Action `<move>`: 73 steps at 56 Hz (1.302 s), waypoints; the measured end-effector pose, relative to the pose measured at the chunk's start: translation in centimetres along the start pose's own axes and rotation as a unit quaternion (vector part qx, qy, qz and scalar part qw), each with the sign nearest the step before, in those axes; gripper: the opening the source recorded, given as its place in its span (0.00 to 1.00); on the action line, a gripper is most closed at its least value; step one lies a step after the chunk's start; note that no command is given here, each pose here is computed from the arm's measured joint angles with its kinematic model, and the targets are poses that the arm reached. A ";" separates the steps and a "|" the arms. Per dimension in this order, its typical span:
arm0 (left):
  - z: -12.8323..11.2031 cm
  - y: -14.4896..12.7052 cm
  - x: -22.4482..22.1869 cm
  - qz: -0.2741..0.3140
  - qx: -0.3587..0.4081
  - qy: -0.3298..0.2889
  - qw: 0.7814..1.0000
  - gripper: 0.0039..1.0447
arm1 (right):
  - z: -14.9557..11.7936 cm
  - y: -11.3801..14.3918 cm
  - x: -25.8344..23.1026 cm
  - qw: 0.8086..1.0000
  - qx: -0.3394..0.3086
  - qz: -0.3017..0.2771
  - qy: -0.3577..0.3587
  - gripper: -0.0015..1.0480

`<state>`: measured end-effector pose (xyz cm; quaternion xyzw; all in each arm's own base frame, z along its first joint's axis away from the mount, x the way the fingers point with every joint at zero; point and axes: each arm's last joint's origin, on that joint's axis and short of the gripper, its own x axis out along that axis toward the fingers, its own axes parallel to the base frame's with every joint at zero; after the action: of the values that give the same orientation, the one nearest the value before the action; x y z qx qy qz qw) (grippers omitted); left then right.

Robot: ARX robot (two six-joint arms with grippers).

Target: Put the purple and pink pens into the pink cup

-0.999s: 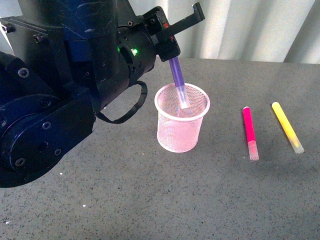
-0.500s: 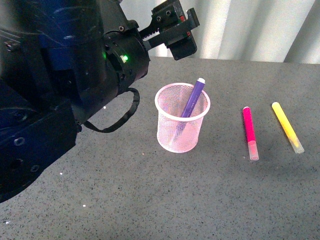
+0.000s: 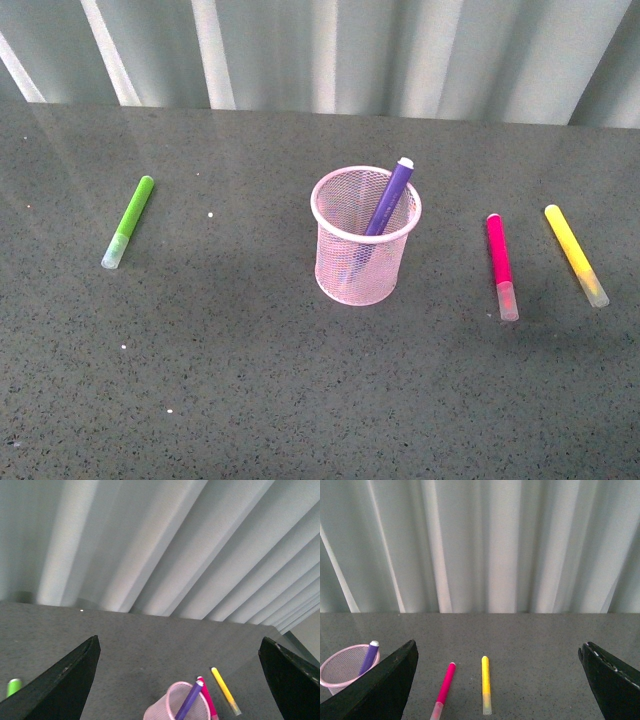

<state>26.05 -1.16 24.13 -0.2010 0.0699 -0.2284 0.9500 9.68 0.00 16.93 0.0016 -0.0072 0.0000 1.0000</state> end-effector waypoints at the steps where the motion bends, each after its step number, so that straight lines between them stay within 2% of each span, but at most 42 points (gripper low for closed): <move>1: 0.1 0.1 -0.3 0.002 0.002 -0.001 1.000 0.94 | 0.0 0.0 0.0 1.000 0.000 0.000 0.000 0.93; 9: 0.7 1.7 -2.9 0.026 0.012 -0.012 1.000 0.94 | 0.0 0.0 0.0 1.000 0.000 0.000 0.000 0.93; 19: 0.3 3.2 -4.2 0.060 0.007 -0.009 0.998 0.93 | 0.0 0.0 0.0 1.000 0.000 0.000 0.000 0.93; 24: -0.7 3.0 -4.9 0.169 0.099 -0.067 0.978 0.79 | 0.0 0.0 0.0 1.000 0.000 0.000 0.000 0.93; 29: -2.0 2.4 -5.9 0.222 0.150 -0.077 0.960 0.65 | 0.0 0.0 0.0 1.000 0.000 0.000 0.000 0.93; 31: -2.4 2.2 -6.3 0.227 0.161 -0.076 0.957 0.60 | 0.0 0.0 0.0 1.000 0.000 0.000 0.000 0.93; 39: -4.7 1.1 -7.8 0.229 0.188 -0.068 0.953 0.27 | 0.0 0.0 0.0 1.000 0.000 0.000 0.000 0.93; 48: -5.8 0.4 -8.8 0.230 0.191 -0.070 0.952 0.03 | 0.0 0.0 0.0 1.000 0.000 0.000 0.000 0.93; 58: -7.3 -0.8 -9.6 0.229 0.196 -0.067 0.951 0.03 | 0.0 0.0 0.0 1.000 0.000 0.000 0.000 0.93; 73: -8.3 -1.2 -10.9 0.229 0.196 -0.067 0.951 0.03 | 0.0 0.0 0.0 1.000 0.000 0.000 0.000 0.93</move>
<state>14.10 0.01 17.55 -0.0039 0.0035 -0.0002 1.0000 9.68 0.00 16.93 0.0016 -0.0072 0.0000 1.0000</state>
